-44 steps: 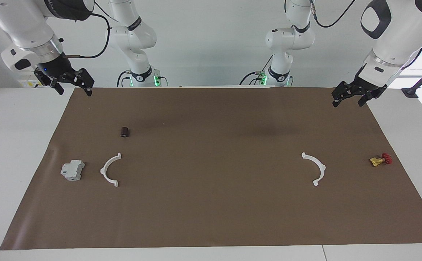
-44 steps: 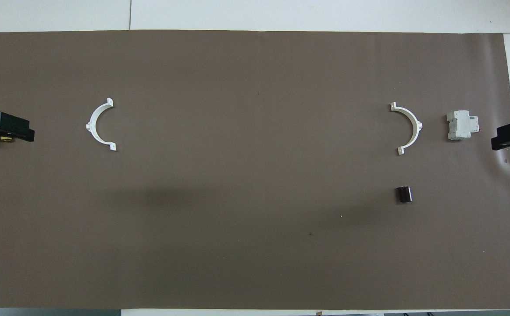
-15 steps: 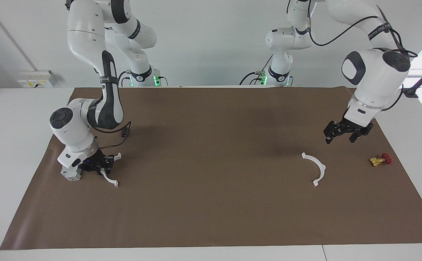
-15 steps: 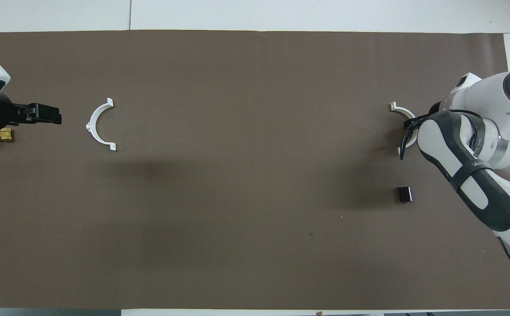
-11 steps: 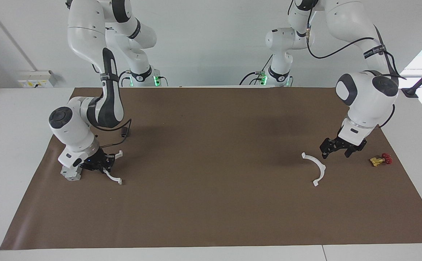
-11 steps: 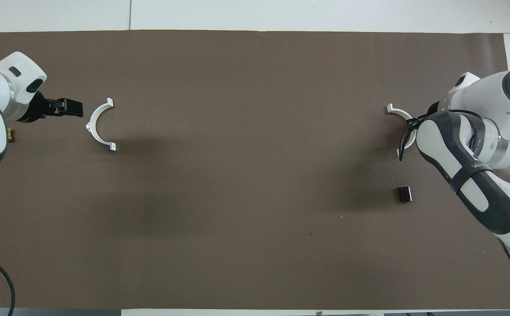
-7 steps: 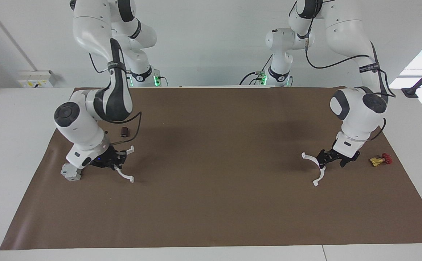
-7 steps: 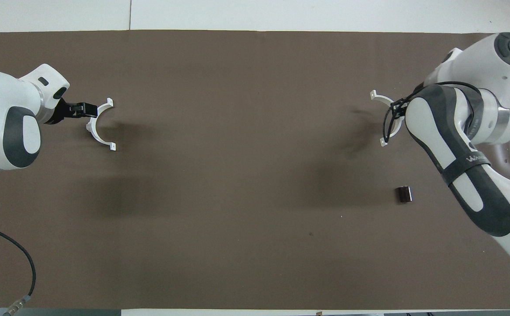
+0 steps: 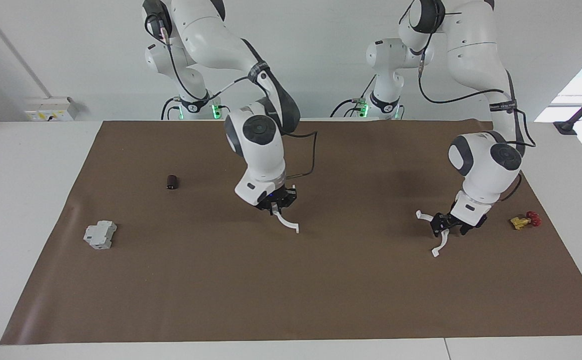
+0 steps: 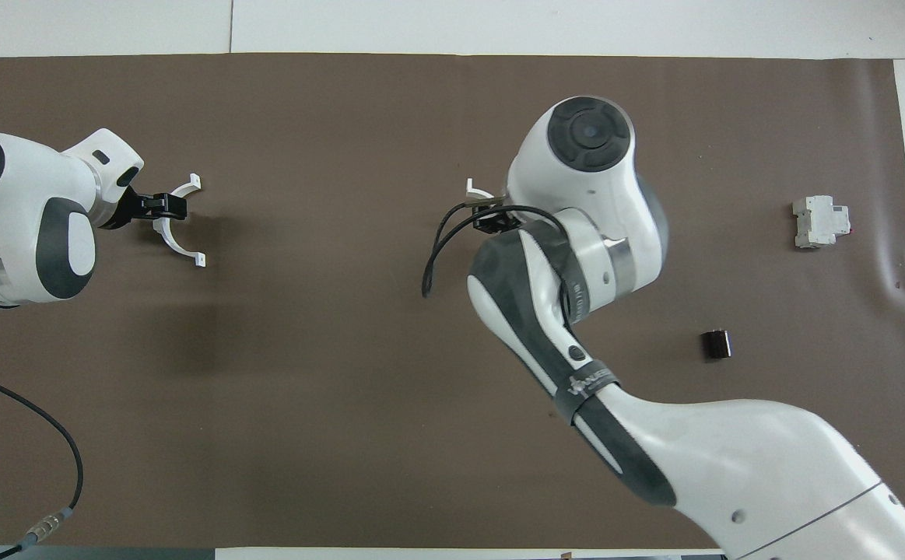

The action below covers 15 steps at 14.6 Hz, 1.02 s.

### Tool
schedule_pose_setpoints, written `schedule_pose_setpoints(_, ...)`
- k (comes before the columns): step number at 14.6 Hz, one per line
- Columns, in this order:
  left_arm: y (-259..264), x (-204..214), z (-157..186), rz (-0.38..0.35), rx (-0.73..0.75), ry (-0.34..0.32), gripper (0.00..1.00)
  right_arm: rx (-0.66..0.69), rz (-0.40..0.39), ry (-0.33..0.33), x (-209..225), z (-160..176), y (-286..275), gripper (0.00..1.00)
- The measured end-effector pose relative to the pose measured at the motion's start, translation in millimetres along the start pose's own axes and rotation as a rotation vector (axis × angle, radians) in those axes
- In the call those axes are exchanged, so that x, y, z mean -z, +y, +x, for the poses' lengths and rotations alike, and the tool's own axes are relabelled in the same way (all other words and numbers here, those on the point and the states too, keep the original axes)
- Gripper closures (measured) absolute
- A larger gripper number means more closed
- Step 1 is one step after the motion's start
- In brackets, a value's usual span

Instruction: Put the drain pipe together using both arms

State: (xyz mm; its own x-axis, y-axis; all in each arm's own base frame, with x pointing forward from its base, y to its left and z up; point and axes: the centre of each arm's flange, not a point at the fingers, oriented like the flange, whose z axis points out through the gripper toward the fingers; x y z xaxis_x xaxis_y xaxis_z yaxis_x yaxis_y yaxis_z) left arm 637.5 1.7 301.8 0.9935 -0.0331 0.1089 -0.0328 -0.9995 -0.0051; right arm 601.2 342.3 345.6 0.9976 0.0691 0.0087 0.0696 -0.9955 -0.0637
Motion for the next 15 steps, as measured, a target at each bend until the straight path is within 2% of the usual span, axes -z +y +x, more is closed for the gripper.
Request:
schedule_pose_setpoints(2,0.7,-0.8,-1.5,-0.001,-0.001,-0.013,0.17,-0.011,-0.002,0.018,-27.1,0.3,12.3,0.80)
schedule_pose_setpoints(4,0.8,0.8,-4.6,-0.002,0.002,-0.040,0.46,0.028,-0.017,0.020,-43.9,-0.3,31.4,0.80)
schedule_pose_setpoints(7,0.9,9.3,-5.6,-0.003,0.005,-0.046,0.79,0.058,-0.021,0.013,-46.4,-0.2,38.5,0.80)
schedule_pose_setpoints(12,0.7,23.3,-3.5,-0.003,0.005,-0.024,0.80,0.074,-0.017,0.023,-53.6,-8.8,31.0,0.79)
schedule_pose_setpoints(13,-0.1,29.8,-2.6,-0.002,0.006,-0.014,0.80,0.076,-0.016,0.024,-53.6,-9.9,30.4,0.73)
schedule_pose_setpoints(15,-1.4,43.1,-0.4,-0.002,0.008,0.009,0.80,0.075,-0.012,0.035,-44.5,-6.3,29.6,0.53)
